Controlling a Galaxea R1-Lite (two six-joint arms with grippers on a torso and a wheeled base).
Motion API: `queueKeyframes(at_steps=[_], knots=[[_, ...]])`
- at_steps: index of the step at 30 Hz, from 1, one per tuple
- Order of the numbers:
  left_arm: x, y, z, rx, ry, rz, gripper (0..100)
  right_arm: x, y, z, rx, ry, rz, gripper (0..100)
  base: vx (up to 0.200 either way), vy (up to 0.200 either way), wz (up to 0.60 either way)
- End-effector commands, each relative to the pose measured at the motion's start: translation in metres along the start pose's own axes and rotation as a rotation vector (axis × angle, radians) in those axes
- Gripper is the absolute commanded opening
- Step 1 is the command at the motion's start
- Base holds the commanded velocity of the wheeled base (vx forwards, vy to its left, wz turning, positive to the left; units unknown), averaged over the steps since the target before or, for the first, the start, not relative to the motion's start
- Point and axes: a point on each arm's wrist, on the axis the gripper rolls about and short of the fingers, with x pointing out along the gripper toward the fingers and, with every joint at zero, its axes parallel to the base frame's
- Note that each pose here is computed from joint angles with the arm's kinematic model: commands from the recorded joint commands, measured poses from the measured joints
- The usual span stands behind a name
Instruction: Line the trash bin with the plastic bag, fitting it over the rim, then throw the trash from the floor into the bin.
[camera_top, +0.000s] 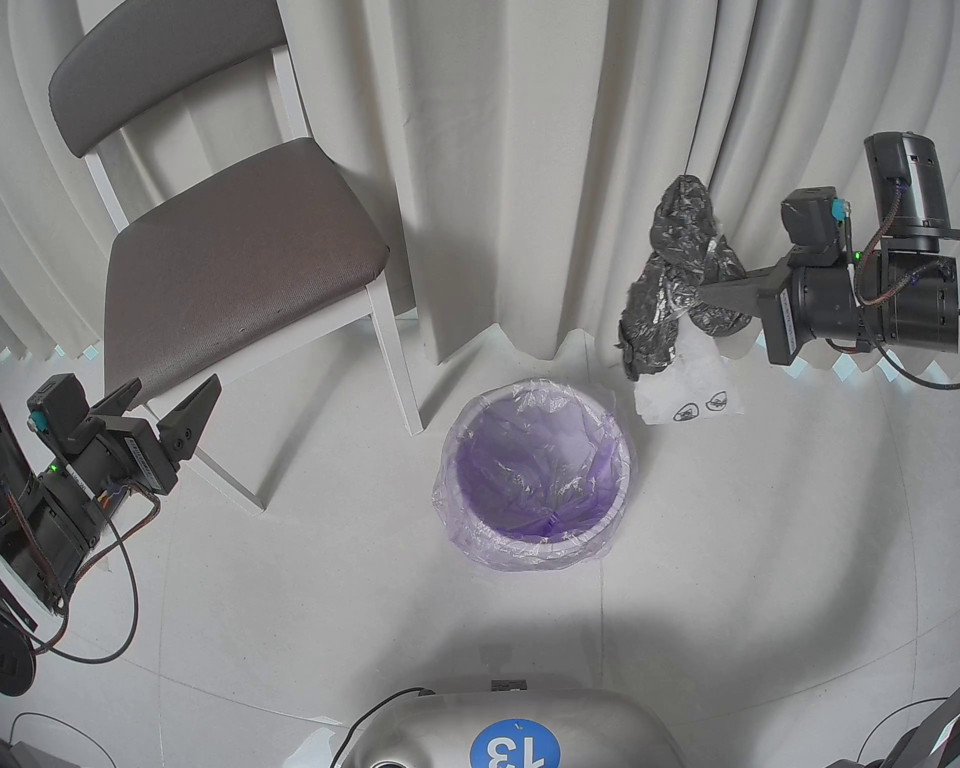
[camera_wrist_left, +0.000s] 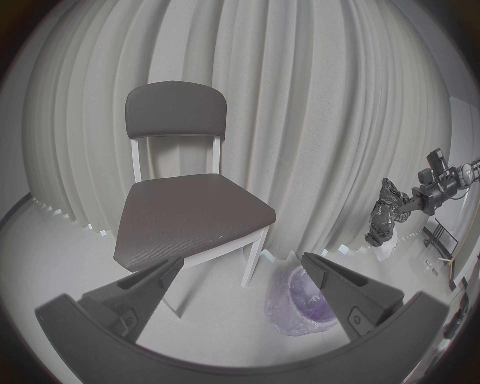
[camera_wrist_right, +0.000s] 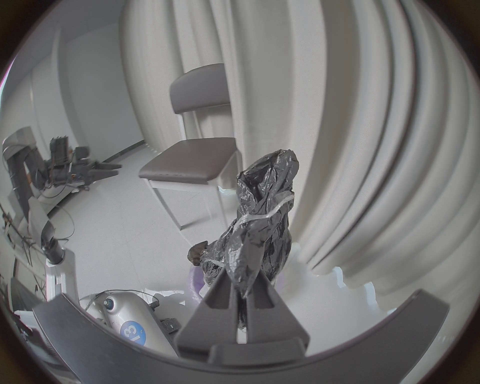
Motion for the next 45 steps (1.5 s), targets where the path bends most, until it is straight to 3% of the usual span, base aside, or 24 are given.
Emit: queueKeyframes(at_steps=[1, 10, 16, 23, 30, 34, 45], knots=[[-0.001, 0.001, -0.001, 0.000, 0.000, -0.002, 100, 0.023, 0.033, -0.002, -0.063, 0.050, 0.088, 0, 0.000, 0.000, 0.00], [-0.004, 0.001, 0.003, -0.002, -0.019, -0.018, 100, 0.069, 0.045, -0.022, -0.106, 0.127, 0.147, 0, 0.000, 0.000, 0.00], [-0.006, 0.001, 0.005, 0.001, -0.028, -0.026, 100, 0.100, 0.048, -0.032, -0.104, 0.094, 0.146, 0, 0.000, 0.000, 0.00], [-0.008, 0.002, 0.006, 0.001, -0.033, -0.036, 100, 0.135, 0.053, -0.043, -0.082, 0.022, 0.202, 0, 0.000, 0.000, 0.00], [-0.004, 0.006, 0.003, 0.001, -0.015, -0.032, 100, 0.154, 0.058, -0.060, 0.011, -0.016, 0.211, 0, 0.000, 0.000, 0.00], [-0.003, 0.005, 0.001, 0.001, -0.005, -0.039, 100, 0.158, 0.055, -0.068, 0.093, -0.100, 0.200, 0, 0.000, 0.000, 0.00], [0.001, 0.013, -0.002, 0.004, 0.010, -0.012, 100, 0.153, 0.042, -0.106, 0.244, -0.223, 0.190, 0, 0.000, 0.000, 0.00]])
